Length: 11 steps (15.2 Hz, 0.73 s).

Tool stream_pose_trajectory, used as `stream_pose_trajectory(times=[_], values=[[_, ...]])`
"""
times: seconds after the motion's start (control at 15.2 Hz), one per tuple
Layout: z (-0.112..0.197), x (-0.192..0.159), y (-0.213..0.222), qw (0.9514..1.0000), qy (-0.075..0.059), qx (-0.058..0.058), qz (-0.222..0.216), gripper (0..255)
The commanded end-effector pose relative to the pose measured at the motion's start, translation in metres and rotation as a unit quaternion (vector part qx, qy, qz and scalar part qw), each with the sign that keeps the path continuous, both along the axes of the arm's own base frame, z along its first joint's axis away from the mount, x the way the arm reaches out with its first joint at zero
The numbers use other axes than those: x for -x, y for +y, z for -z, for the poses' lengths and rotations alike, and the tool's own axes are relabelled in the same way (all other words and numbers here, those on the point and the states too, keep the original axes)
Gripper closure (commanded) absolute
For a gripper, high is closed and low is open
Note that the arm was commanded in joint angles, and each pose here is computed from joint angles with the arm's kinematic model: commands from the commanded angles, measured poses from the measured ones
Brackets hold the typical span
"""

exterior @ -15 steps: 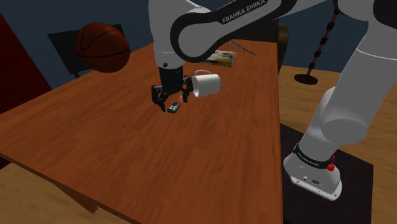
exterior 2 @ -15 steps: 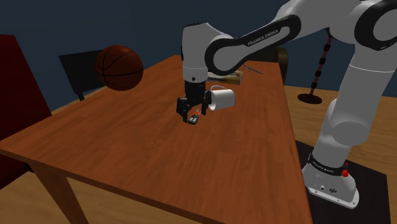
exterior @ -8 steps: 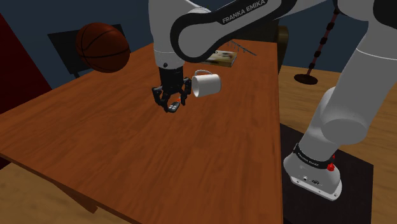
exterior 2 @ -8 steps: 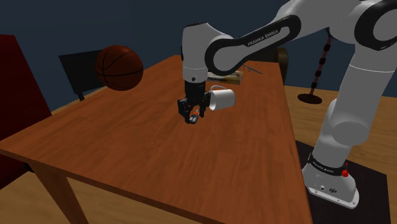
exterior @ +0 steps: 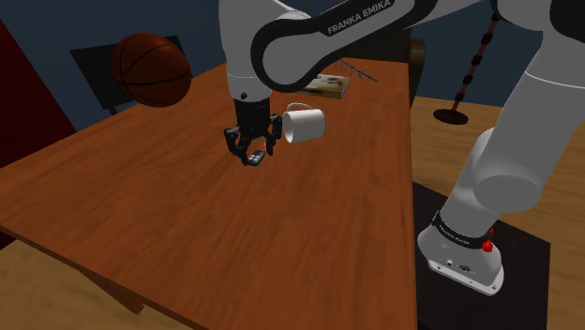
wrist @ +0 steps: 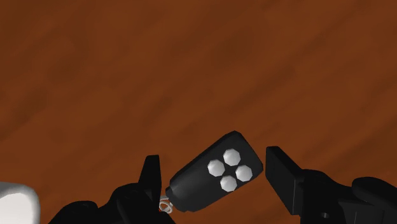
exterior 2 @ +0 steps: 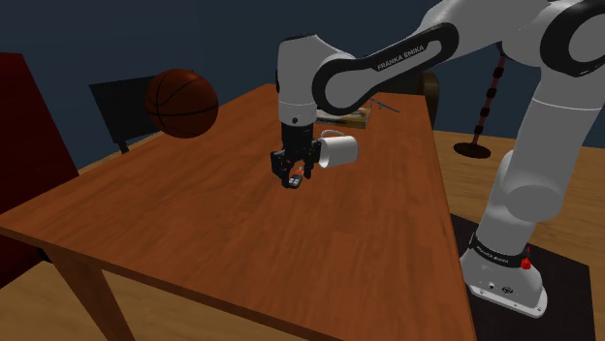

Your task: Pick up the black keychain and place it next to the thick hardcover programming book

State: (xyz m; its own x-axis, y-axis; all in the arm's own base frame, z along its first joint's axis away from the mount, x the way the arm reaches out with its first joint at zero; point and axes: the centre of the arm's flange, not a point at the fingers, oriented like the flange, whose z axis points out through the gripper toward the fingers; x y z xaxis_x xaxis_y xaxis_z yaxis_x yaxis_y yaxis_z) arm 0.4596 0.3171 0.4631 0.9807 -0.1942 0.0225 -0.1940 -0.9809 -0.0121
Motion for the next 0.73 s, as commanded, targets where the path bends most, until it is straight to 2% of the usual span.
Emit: stream_pose_trajectory(times=[0.0,0.66], values=[[-0.005,0.0,0.0,1.0,0.0,0.0,0.0,255],[-0.058,0.0,0.0,1.0,0.0,0.0,0.0,255]])
